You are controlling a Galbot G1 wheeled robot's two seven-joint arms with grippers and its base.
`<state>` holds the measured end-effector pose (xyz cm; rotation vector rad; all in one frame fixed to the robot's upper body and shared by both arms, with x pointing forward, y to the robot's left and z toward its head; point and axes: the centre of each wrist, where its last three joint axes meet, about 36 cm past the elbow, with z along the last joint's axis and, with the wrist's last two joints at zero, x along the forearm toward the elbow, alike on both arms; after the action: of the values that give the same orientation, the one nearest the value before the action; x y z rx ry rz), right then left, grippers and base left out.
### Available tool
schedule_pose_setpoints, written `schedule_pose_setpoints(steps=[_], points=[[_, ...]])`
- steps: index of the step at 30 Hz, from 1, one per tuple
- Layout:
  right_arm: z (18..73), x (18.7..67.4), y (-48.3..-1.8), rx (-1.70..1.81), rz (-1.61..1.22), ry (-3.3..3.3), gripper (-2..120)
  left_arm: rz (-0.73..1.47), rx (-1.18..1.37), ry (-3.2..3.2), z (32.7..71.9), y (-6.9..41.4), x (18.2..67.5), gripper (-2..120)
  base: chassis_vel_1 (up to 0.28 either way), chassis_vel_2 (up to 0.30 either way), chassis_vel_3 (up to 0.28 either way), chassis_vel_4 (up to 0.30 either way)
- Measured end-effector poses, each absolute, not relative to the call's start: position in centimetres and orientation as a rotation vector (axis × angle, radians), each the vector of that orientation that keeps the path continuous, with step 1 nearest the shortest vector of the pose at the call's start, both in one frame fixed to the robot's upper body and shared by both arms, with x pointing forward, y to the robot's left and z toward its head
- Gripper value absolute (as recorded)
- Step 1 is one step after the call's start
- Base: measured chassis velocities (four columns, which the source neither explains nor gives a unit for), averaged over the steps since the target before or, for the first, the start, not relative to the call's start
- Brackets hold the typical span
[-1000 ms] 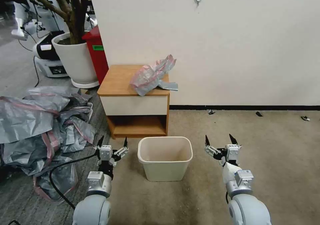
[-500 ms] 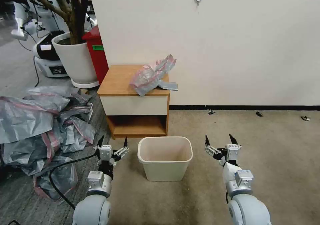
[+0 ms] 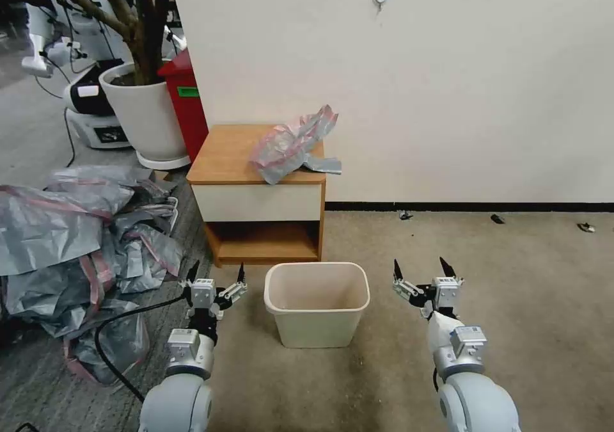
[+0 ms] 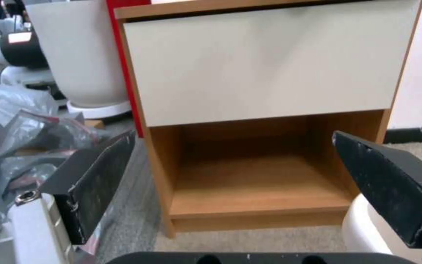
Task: Pick up the garbage bag from the table and place it over the trash can.
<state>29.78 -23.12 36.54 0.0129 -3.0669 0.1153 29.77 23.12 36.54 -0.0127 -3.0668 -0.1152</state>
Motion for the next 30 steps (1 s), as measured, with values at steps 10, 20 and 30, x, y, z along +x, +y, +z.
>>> schedule_pose_setpoints(steps=[10,20,30], points=[[41.7,29.3,-22.9,-0.039,0.056,-3.087,100,0.007,-0.053,-3.044,42.1,23.0,27.1,100,0.0,0.0,0.0,0.0],[47.9,27.8,-22.6,-0.06,-0.124,-3.166,100,0.1,-0.155,-3.074,45.5,23.0,25.2,100,0.0,0.0,0.0,0.0],[45.3,29.1,-22.7,-0.02,-0.205,-3.221,100,0.102,-0.148,-3.102,43.6,23.6,25.5,100,0.0,0.0,0.0,0.0]])
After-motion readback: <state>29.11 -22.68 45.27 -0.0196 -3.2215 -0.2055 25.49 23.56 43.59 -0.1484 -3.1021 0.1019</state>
